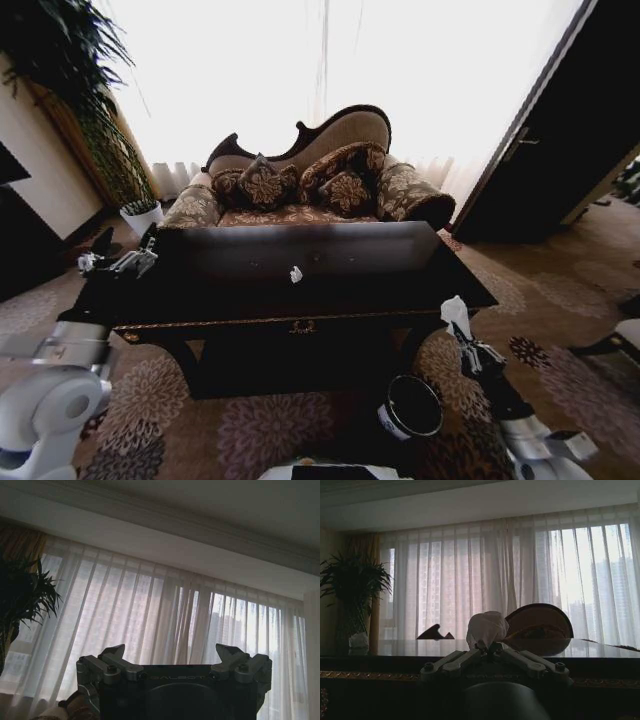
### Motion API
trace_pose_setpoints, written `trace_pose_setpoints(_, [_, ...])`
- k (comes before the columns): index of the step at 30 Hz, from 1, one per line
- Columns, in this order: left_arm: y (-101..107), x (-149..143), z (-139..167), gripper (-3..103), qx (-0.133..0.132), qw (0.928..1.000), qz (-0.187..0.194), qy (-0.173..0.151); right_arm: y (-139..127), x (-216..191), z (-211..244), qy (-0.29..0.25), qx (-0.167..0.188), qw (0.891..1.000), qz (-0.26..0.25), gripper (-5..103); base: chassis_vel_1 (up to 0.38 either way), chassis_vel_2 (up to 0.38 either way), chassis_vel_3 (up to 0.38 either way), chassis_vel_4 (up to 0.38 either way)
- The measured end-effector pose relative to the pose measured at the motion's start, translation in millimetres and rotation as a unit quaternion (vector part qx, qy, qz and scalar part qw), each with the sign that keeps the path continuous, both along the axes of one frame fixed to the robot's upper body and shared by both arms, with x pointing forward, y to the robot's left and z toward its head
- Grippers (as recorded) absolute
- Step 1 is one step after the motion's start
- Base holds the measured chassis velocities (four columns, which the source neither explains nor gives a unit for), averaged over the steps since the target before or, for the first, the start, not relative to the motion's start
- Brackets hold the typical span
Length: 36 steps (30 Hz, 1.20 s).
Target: Move to the front of the table and place the trash on the table into the trash bin.
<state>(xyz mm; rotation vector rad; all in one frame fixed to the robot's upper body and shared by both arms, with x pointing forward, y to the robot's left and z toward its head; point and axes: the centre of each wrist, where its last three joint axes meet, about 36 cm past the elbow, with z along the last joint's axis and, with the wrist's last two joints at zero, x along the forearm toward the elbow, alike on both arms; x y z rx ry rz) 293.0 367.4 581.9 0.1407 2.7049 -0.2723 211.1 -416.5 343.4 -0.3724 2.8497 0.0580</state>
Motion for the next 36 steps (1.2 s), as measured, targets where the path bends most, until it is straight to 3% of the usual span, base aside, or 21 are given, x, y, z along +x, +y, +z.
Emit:
trace_pose_setpoints(11, [8.6, 0.6, 3.8, 100, 0.003, 1.0, 0.009, -0.003, -17.7, -26.5, -93.3, 0.106, 0.01, 0.994, -0.035, 1, 0.0, 0.0, 0.0, 0.0])
trace_pose_setpoints(14, [10.3, 0.1, 5.3, 100, 0.006, 0.9999, 0.01, -0.004, -21.3, -33.7, -125.3, 0.157, 0.009, 0.986, -0.047, 1, 0.0, 0.0, 0.0, 0.0])
trace_pose_setpoints(22, [17.6, -5.2, 16.9, 100, 0.014, 0.9997, 0.016, -0.014, -18.5, -23.7, -163.1, 0.214, 0.021, 0.974, -0.069, 1, 0.0, 0.0, 0.0, 0.0])
trace_pose_setpoints(25, [24.4, -10.3, 24.3, 100, 0.021, 0.9993, 0.026, -0.019, -14.4, -17.0, -186.3, 0.258, 0.034, 0.961, -0.095, 1, 0.0, 0.0, 0.0, 0.0])
trace_pose_setpoints(27, [25.3, -11.5, 25.4, 100, 0.023, 0.9992, 0.028, -0.019, -14.4, -16.3, -190.0, 0.266, 0.035, 0.958, -0.101, 1, 0.0, 0.0, 0.0, 0.0])
trace_pose_setpoints(28, [26.9, -15.8, 29.3, 100, 0.027, 0.9989, 0.031, -0.022, -15.4, -15.5, -200.2, 0.295, 0.031, 0.948, -0.12, 1, 0.0, 0.0, 0.0, 0.0])
trace_pose_setpoints(31, [27.9, -19.2, 32.3, 100, 0.029, 0.9987, 0.034, -0.024, -17.5, -16.3, -206.0, 0.312, 0.027, 0.941, -0.128, 1, 0.0, 0.0, 0.0, 0.0])
trace_pose_setpoints(36, [35.5, -31.2, 42.6, 100, 0.037, 0.9979, 0.045, -0.028, -22.8, -10.0, -224.9, 0.38, 0.024, 0.909, -0.17, 1, 0.0, 0.0, 0.0, 0.0])
